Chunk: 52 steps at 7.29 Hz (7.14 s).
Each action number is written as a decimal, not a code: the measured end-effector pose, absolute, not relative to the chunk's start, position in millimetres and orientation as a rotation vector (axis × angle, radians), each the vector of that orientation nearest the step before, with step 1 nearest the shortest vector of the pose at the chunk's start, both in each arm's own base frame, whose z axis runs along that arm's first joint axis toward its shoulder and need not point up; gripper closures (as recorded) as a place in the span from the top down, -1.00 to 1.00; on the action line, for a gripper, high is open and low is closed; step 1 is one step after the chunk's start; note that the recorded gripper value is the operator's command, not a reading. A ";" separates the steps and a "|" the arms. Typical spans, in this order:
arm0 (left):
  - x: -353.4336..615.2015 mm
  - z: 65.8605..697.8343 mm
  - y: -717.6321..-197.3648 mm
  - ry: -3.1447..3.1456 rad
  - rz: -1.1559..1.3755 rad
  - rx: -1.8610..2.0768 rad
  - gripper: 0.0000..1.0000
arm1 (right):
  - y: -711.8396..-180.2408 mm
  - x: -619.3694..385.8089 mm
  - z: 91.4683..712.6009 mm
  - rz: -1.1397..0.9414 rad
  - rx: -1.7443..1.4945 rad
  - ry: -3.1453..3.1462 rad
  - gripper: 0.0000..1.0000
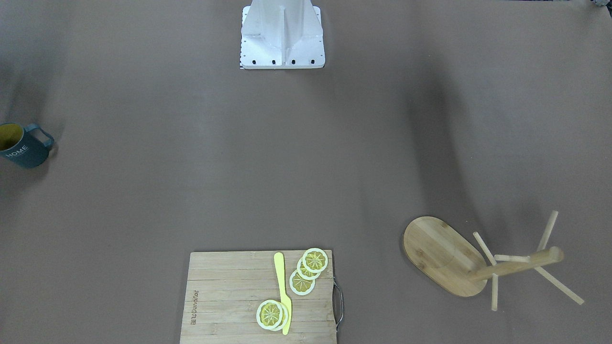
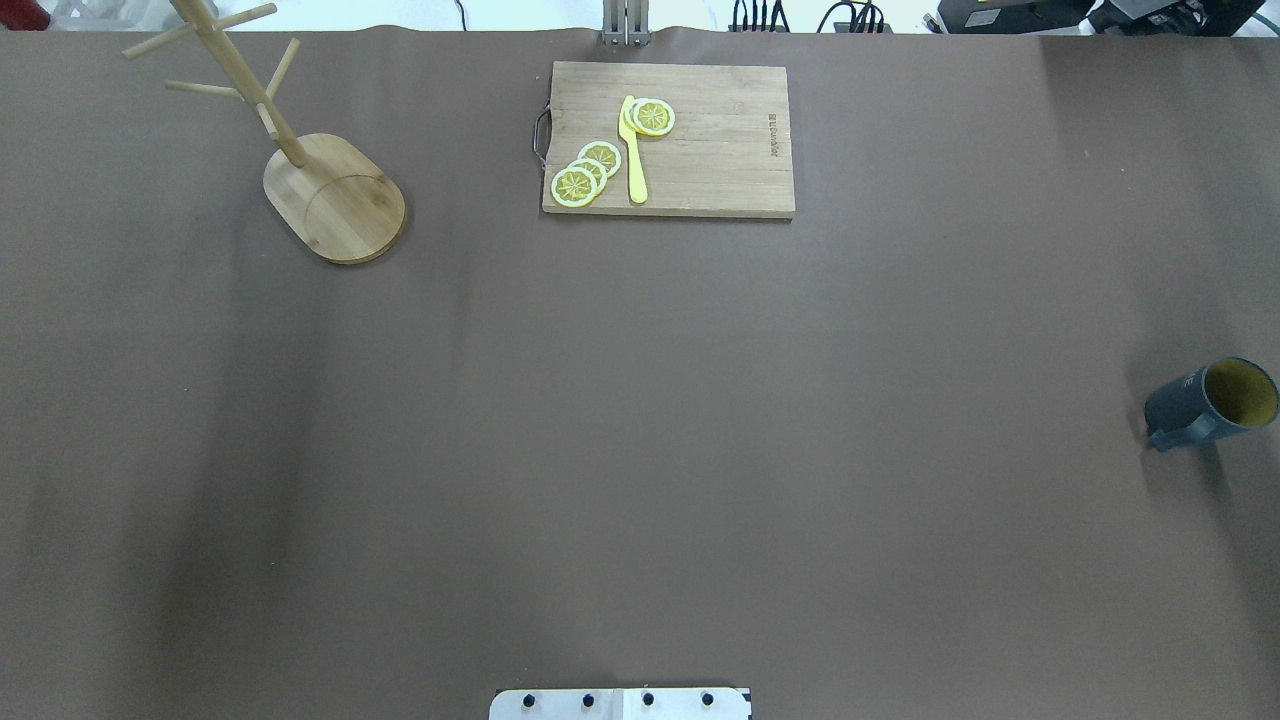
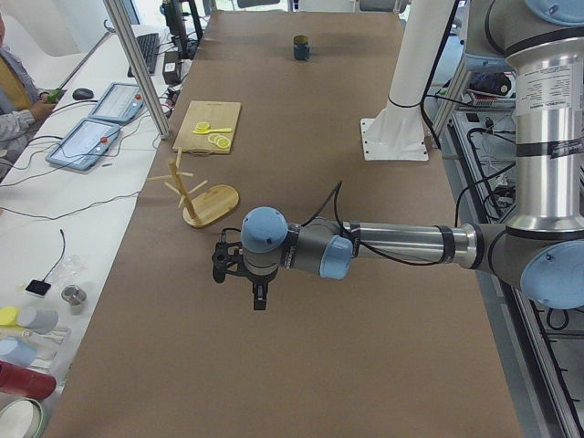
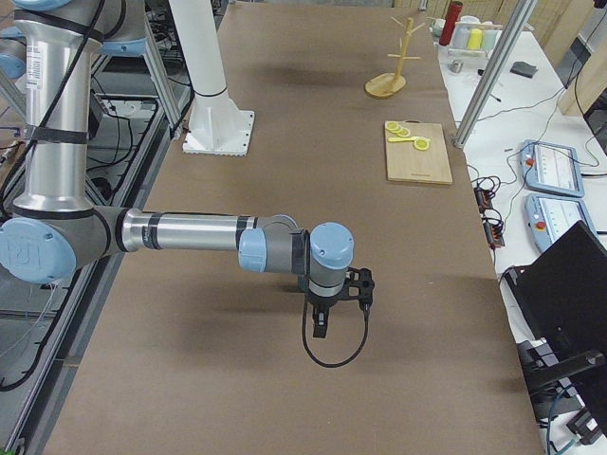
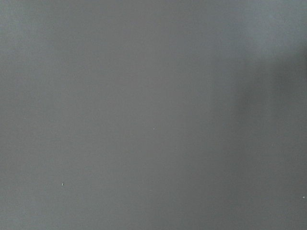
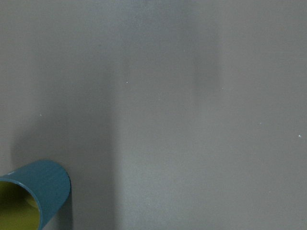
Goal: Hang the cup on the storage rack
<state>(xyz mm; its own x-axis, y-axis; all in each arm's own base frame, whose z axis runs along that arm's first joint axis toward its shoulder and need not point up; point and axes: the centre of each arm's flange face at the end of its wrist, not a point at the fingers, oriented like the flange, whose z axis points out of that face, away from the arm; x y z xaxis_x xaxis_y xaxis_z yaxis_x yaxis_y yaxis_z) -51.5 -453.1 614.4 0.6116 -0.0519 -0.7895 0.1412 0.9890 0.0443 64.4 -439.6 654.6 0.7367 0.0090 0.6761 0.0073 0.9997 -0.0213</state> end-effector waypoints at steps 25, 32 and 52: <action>-50.6 618.2 -427.2 0.942 -0.072 0.178 0.95 | -423.7 -76.5 638.9 -0.321 0.049 -0.839 0.70; -50.9 620.3 -427.1 0.940 -0.074 0.175 0.95 | -435.3 -98.1 648.1 -0.351 0.020 -0.840 -1.00; -35.8 589.9 -435.6 1.047 0.006 0.257 0.95 | -418.9 -554.3 190.3 -0.151 0.091 -0.917 0.99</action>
<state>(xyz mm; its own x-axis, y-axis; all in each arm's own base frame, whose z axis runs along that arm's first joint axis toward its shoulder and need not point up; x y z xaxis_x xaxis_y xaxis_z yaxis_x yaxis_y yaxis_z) -35.8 -435.6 589.9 0.5031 0.1268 -0.8549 0.1168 0.9701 0.2126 -554.3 -418.9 190.3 0.5983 -0.1690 0.7833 0.0914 0.9855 0.1428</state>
